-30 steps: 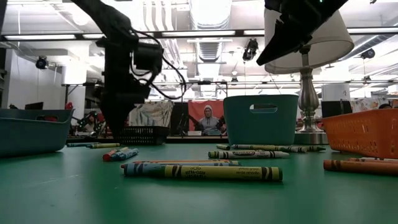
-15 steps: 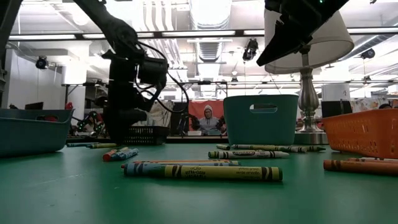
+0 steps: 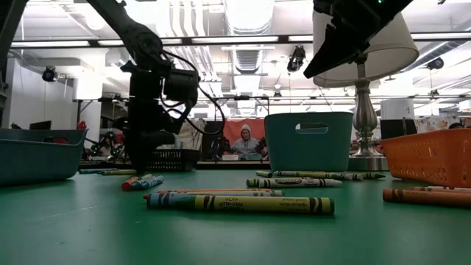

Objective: Sort crayons
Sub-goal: Put the green crayon into the orange bin

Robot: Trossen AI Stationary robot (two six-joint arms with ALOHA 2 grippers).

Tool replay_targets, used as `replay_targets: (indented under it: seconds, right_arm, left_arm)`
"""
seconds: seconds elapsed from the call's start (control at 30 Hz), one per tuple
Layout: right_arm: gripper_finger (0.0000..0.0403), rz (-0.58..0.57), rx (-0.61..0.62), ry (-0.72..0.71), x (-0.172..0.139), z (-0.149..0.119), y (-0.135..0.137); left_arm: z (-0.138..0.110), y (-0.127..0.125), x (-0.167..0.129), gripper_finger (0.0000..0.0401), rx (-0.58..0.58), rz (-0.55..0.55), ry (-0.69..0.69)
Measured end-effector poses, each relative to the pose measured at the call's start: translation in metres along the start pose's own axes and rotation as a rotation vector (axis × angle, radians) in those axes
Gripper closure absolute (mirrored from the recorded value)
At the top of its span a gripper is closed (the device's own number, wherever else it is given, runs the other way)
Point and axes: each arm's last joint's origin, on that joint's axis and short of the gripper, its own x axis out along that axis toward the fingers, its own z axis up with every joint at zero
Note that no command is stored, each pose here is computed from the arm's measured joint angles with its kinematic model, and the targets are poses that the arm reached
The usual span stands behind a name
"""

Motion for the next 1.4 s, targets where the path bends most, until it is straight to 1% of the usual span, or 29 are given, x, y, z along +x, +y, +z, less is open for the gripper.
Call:
replay_targets:
  seconds: [0.03, 0.1, 0.23, 0.3, 0.43, 0.5, 0.57, 0.63, 0.73, 0.8, 0.87, 0.93, 0.97, 1.1, 1.17, 1.3, 1.4]
  right_arm:
    - [0.0355, 0.000, 0.000, 0.000, 0.000, 0.000, 0.000]
    - [0.0355, 0.000, 0.002, 0.000, 0.000, 0.000, 0.000]
    - [0.0355, 0.000, 0.005, 0.000, 0.000, 0.000, 0.000]
    - [0.0355, 0.000, 0.007, 0.001, 0.000, 0.000, 0.000]
    - [0.0355, 0.000, 0.012, 0.001, 0.000, 0.000, 0.000]
    - [0.0355, 0.001, 0.020, 0.000, 0.000, 0.000, 0.000]
    - [0.0355, 0.001, 0.022, -0.001, 0.000, 0.000, 0.000]
    - [0.0355, 0.006, 0.030, -0.016, 0.000, 0.001, 0.001]
    - [0.0357, 0.032, 0.031, -0.056, 0.003, 0.002, 0.002]
    - [0.0359, 0.078, 0.026, -0.102, 0.005, 0.002, 0.005]
    - [0.0359, 0.117, 0.016, -0.171, 0.008, 0.001, 0.007]
    - [0.0360, 0.132, 0.014, -0.254, 0.010, 0.001, 0.009]
    - [0.0360, 0.137, 0.027, -0.299, 0.011, 0.001, 0.009]
    - [0.0358, 0.153, 0.068, -0.469, 0.011, 0.003, 0.009]
    - [0.0349, 0.157, 0.081, -0.515, 0.009, 0.005, 0.008]
    - [0.0312, 0.149, 0.095, -0.534, 0.009, 0.010, 0.005]
    - [0.0282, 0.143, 0.086, -0.536, 0.010, 0.013, 0.006]
  left_arm:
    - [0.000, 0.000, 0.000, 0.0382, 0.000, 0.000, 0.000]
    - [0.000, -0.001, 0.000, 0.0394, 0.002, 0.001, -0.003]
    - [-0.003, -0.006, -0.008, 0.0394, 0.028, -0.003, -0.032]
    - [-0.005, -0.009, -0.018, 0.0398, 0.038, -0.024, -0.078]
    - [-0.009, -0.017, -0.046, 0.0399, 0.070, -0.097, -0.222]
    - [-0.011, -0.022, -0.066, 0.0400, 0.105, -0.170, -0.333]
    - [-0.012, -0.028, -0.087, 0.0400, 0.160, -0.286, -0.454]
    - [-0.014, -0.034, -0.108, 0.0400, 0.231, -0.417, -0.613]
    - [-0.019, -0.041, -0.134, 0.0400, 0.352, -0.608, -0.912]
    - [-0.025, -0.045, -0.141, 0.0401, 0.404, -0.715, -1.099]
    - [-0.030, -0.047, -0.144, 0.0401, 0.412, -0.806, -1.267]
    - [-0.035, -0.047, -0.143, 0.0401, 0.399, -0.865, -1.397]
    - [-0.037, -0.047, -0.141, 0.0401, 0.388, -0.882, -1.438]
    - [-0.041, -0.050, -0.128, 0.0401, 0.347, -0.935, -1.503]
    - [-0.041, -0.053, -0.124, 0.0401, 0.334, -0.955, -1.517]
    - [-0.034, -0.065, -0.119, 0.0401, 0.339, -0.968, -1.515]
    - [-0.023, -0.075, -0.123, 0.0401, 0.341, -0.975, -1.525]
